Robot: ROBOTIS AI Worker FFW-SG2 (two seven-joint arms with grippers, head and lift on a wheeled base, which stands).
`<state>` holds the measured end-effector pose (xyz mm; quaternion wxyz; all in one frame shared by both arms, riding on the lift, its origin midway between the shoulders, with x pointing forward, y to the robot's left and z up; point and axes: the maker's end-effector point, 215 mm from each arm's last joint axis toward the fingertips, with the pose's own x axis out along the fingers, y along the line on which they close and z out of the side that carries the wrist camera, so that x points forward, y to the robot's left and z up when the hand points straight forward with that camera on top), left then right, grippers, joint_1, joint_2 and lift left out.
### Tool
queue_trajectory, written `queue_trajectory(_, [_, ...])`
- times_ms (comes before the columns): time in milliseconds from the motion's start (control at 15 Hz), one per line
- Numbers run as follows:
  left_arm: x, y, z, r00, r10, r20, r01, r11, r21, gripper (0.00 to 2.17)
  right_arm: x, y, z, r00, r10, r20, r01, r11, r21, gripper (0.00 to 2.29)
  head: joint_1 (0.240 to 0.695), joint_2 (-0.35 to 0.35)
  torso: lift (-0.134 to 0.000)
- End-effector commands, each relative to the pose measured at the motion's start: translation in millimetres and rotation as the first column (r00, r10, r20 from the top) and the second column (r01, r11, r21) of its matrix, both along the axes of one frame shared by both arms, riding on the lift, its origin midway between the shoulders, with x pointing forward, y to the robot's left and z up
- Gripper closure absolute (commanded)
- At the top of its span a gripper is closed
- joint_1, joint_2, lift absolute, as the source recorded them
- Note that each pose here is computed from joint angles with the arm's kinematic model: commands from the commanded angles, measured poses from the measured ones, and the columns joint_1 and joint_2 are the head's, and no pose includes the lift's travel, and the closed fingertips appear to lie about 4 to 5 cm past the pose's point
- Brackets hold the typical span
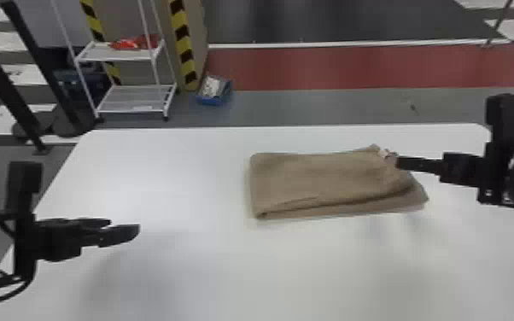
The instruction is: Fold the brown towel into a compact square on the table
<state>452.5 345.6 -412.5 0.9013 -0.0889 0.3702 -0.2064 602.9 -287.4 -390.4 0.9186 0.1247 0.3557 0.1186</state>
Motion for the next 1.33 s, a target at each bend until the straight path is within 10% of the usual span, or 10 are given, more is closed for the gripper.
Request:
queue_trajectory(0, [-0.4,-0.9,0.3,1.0,-0.002,0.001,0.002,1.0,0.0,0.08,0.6,-2.9,-14.1,0.999,-0.004,-0.034,0.003,0.999,-0.039,0.05,0.695,0.062,-0.123])
queue_trajectory(667, [-8.3,3.6,-4.4,1.0,0.003,-0.01,-0.003,1.0,-0.003,0.08,19.2,-15.2,-61.6,0.997,0.018,-0.072,-0.03,0.985,-0.171,0.12,0.695,0.044,-0.123])
queue_trajectory(1067, [-10.7,6.1,-5.2,1.0,0.005,-0.013,-0.005,1.0,-0.001,0.08,21.5,-15.7,-58.1,1.0,0.007,-0.02,-0.009,0.996,-0.093,1.51,0.695,0.052,-0.123])
queue_trajectory(1267, [-12.5,7.4,-5.2,1.0,0.006,-0.014,-0.006,1.0,-0.004,0.09,16.1,-17.7,-65.4,1.0,0.004,-0.03,-0.006,0.996,-0.094,1.69,0.695,0.05,-0.123])
